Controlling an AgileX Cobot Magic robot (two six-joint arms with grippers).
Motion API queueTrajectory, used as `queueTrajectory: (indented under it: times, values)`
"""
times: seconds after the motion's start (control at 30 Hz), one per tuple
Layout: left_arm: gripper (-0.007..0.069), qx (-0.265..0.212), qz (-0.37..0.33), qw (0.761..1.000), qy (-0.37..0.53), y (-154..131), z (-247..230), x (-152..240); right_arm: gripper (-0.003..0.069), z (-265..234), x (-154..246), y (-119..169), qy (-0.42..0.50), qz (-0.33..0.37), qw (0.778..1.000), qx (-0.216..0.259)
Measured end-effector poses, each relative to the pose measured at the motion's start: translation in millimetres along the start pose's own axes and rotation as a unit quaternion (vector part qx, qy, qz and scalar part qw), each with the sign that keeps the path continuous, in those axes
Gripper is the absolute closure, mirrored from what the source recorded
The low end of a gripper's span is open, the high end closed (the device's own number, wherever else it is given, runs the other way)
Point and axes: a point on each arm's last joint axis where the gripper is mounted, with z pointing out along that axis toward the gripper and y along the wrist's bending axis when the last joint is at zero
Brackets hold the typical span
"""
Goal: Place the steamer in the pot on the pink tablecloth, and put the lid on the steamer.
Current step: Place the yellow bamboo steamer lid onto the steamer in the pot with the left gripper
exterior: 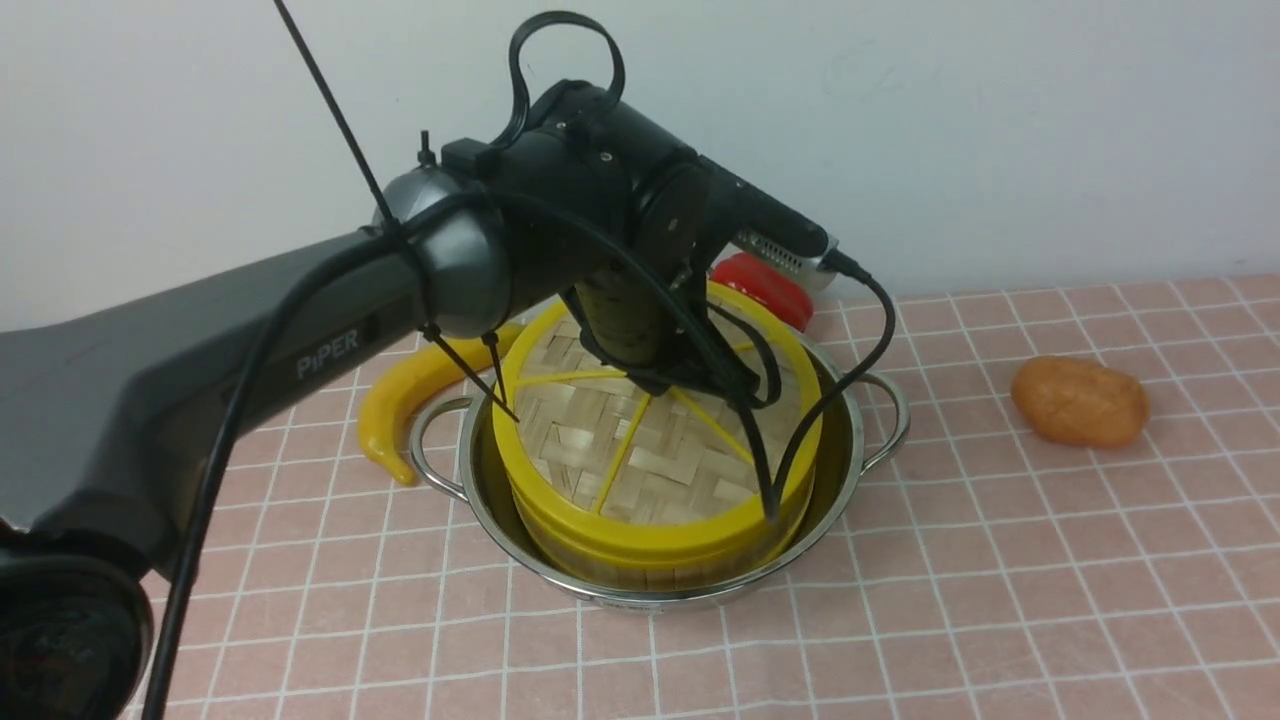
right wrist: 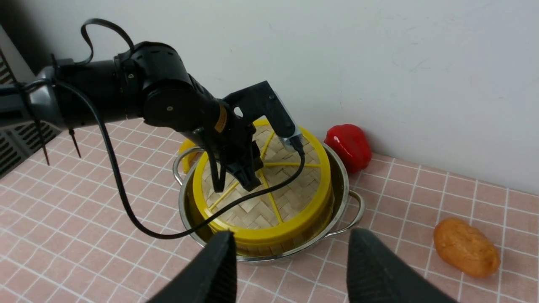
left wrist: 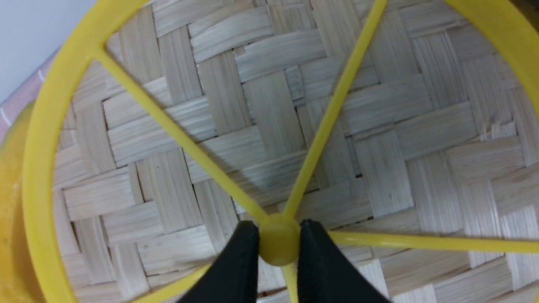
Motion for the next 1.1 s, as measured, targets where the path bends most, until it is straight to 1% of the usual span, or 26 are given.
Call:
queueTrajectory:
  times: [0.27, 0.53, 1.1]
  values:
    - [0.0520, 0.000, -0.002, 1.000, 0.000, 0.0, 0.0, -0.1, 0.0294, 0.0, 0.1, 0.7, 0.000, 0.002, 1.000, -0.004]
    - [0.0520, -0.003, -0.028, 1.000, 0.013, 11.3, 10.9, 3.4, 0.0294, 0.0, 0.2, 1.7, 0.001, 0.004, 1.000, -0.009]
    - [0.0520, -0.004, -0.033, 0.999, 0.013, 12.9, 4.3, -2.0, 0.0294, 0.0, 0.1, 1.7, 0.001, 0.005, 1.000, -0.009]
